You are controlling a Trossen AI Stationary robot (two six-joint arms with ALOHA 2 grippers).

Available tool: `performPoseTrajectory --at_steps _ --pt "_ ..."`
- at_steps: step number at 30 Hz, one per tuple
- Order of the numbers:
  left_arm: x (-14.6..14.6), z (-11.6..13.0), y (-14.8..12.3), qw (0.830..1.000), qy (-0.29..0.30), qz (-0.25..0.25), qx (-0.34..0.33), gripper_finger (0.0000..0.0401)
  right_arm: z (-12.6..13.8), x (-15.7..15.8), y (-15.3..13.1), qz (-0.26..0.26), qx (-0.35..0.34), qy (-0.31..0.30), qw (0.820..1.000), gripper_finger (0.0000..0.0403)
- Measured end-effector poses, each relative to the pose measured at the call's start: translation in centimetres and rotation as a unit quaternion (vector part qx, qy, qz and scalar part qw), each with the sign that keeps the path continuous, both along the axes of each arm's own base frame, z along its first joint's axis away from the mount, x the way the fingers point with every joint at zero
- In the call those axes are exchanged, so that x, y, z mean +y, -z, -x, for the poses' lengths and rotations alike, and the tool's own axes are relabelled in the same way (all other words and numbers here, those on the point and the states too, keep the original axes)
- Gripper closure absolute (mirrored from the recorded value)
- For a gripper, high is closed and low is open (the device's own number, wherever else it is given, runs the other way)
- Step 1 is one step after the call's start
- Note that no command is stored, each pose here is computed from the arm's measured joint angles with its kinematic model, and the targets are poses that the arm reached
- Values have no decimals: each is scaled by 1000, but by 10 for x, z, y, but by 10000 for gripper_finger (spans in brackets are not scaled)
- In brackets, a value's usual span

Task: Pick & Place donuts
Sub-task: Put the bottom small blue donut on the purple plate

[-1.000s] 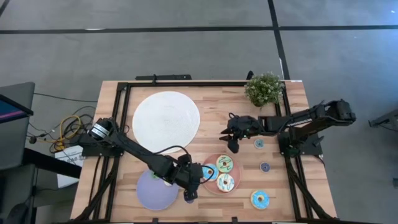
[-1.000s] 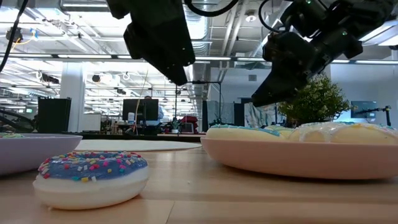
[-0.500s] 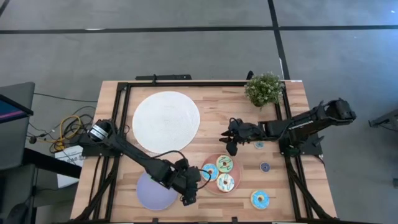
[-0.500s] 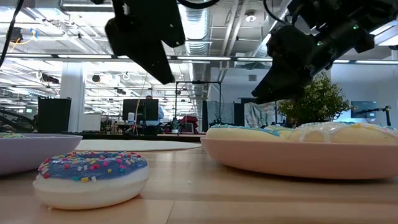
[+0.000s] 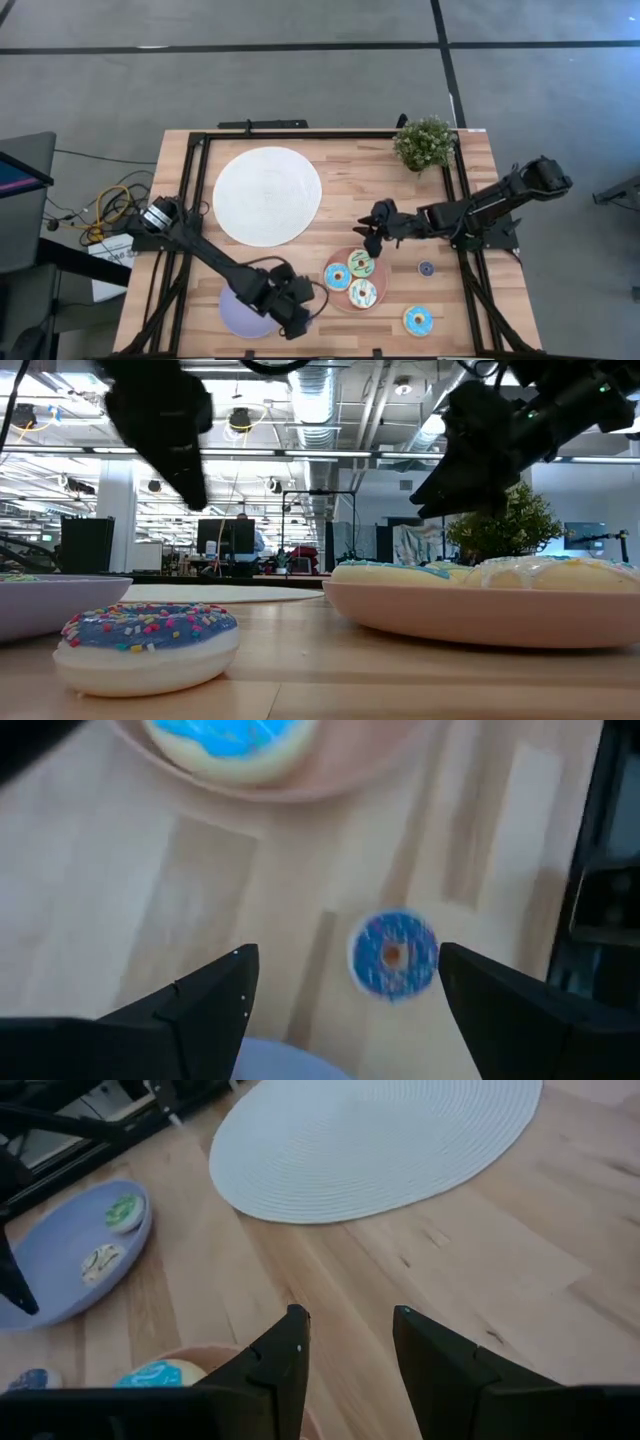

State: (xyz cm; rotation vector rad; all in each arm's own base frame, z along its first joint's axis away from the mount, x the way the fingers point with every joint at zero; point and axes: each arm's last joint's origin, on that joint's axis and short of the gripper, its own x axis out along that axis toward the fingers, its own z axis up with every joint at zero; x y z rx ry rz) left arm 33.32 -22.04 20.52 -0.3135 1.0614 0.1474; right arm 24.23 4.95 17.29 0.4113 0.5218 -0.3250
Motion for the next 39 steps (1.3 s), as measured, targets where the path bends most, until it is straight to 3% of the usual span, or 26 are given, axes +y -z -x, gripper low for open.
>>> performPoseTrajectory --at_steps 4,11,17,39 --pt "-18 4 6 996 89 -14 -16 98 2 9 -1 14 -10 7 1000 267" --pt "-41 8 29 973 213 -88 -30 98 3 18 -4 10 -27 -1 1000 267" --pt "-43 2 55 974 211 -87 -6 98 3 19 -4 12 -31 1 999 267" --pt "-40 -4 53 972 216 -88 -21 98 3 19 -5 10 -36 1 999 267"
